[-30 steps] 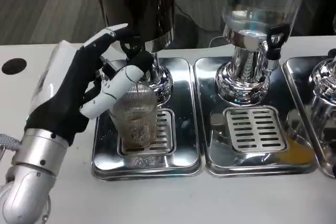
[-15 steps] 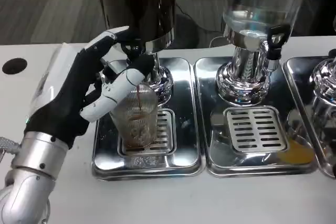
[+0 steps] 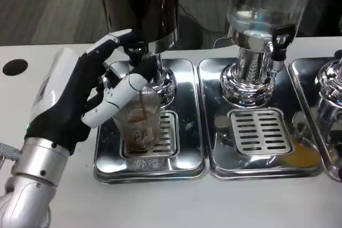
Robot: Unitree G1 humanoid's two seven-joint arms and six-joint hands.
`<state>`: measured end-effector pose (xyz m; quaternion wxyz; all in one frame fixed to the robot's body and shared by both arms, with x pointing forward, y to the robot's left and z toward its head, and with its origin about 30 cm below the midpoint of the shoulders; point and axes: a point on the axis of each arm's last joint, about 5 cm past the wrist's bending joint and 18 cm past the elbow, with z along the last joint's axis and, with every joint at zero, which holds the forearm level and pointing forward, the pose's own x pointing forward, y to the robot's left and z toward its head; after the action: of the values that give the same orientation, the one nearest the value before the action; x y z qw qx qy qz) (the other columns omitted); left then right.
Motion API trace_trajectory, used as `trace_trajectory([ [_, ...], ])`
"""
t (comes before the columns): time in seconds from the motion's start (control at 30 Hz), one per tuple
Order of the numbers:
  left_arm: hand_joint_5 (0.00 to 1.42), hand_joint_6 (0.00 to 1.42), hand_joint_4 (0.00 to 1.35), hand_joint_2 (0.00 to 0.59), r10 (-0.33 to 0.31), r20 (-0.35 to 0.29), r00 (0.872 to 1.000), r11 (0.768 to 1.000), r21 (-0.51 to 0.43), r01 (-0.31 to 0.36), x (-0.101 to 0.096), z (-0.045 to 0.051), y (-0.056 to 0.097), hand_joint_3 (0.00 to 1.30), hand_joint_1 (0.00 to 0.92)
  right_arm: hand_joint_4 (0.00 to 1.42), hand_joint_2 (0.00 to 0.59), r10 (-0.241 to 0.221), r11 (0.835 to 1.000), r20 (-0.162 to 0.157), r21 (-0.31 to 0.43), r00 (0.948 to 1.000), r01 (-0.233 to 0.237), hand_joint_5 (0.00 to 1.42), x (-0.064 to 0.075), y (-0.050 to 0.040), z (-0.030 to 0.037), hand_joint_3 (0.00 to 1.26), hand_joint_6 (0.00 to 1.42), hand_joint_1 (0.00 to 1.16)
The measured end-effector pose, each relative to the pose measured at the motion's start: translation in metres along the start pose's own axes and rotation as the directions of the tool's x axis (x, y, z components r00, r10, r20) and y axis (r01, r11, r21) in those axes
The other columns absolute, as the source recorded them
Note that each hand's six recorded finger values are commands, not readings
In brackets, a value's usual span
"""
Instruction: Grasp the cup under the faucet to collect the drink, then remove the cup.
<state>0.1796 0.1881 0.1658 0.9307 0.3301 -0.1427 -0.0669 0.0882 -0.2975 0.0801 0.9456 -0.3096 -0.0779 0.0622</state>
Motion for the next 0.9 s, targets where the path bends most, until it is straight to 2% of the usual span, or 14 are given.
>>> trace_trajectory([
  [0.9, 0.85, 1.21, 0.22, 0.081, 0.006, 0.004, 1.0, 1.0, -0.008, -0.006, 0.0041, -0.0036, 0.0002, 0.28, 0.0, 0.2, 0.38, 0.001, 1.0, 0.004, -0.003, 1.0, -0.001, 0.24, 0.0017, -0.0003, 0.0, 0.24, 0.12, 0.42],
])
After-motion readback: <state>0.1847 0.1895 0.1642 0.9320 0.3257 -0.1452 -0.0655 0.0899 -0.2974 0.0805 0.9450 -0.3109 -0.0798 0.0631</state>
